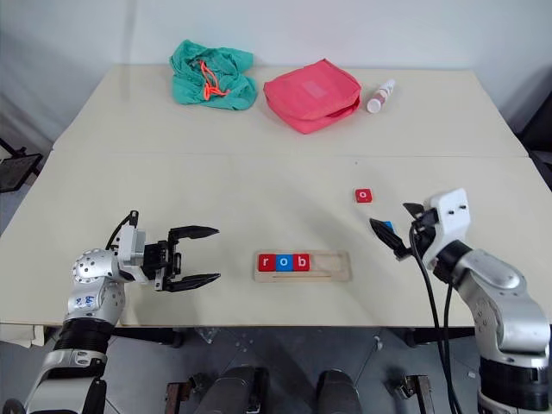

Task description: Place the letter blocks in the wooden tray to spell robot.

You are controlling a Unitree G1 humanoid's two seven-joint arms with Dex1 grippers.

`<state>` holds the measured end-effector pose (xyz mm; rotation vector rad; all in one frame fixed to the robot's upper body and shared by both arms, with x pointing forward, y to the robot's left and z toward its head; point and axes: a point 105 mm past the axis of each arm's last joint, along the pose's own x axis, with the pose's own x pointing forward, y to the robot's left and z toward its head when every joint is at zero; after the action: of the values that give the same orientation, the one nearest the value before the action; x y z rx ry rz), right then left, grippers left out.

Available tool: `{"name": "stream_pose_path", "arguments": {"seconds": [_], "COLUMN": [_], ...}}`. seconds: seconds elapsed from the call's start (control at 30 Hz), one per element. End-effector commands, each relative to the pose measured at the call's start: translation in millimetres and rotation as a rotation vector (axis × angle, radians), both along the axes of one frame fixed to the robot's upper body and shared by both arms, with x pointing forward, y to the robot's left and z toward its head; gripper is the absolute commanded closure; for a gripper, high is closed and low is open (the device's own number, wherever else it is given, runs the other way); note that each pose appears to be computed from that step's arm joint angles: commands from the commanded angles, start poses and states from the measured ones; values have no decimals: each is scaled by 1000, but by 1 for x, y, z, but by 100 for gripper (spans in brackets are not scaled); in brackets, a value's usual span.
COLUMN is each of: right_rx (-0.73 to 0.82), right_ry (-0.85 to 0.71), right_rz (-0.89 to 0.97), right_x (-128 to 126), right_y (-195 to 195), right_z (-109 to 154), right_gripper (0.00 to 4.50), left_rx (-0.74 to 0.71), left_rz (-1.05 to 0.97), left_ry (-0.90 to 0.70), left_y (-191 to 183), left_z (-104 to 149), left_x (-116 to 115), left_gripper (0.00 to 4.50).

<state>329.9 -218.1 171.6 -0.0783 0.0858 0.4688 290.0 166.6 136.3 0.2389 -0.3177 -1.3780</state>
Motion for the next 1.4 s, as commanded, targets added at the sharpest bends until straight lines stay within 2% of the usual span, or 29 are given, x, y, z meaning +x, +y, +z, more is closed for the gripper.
{"name": "stream_pose_path", "arguments": {"seconds": [0.03,0.2,0.33,0.53,0.7,0.93,1.3,1.4], "right_rx": [-58,-60,-55,-44,-49,-21,-24,-36], "right_ry": [52,39,53,52,92,140,133,124], "right_rz": [-38,-58,-112,-187,-213,-246,-243,-258], "right_x": [22,53,79,98,102,94,86,88], "right_y": [-1,10,20,21,24,26,35,35], "right_z": [0,4,-8,-22,-38,-52,-54,-54], "right_gripper": [5,5,5,5,5,5,5,101], "left_rx": [-8,-18,-19,-14,-18,-20,-18,-17], "left_rz": [3,11,12,33,46,59,52,51], "left_ry": [-31,-35,-29,-39,-43,-43,-39,-41], "left_y": [-1,-3,0,3,2,2,1,1], "left_z": [6,5,2,4,4,2,1,1], "left_x": [-4,-9,-16,-18,-20,-22,-21,-19], "left_gripper": [0,0,0,0,0,0,0,0]}}
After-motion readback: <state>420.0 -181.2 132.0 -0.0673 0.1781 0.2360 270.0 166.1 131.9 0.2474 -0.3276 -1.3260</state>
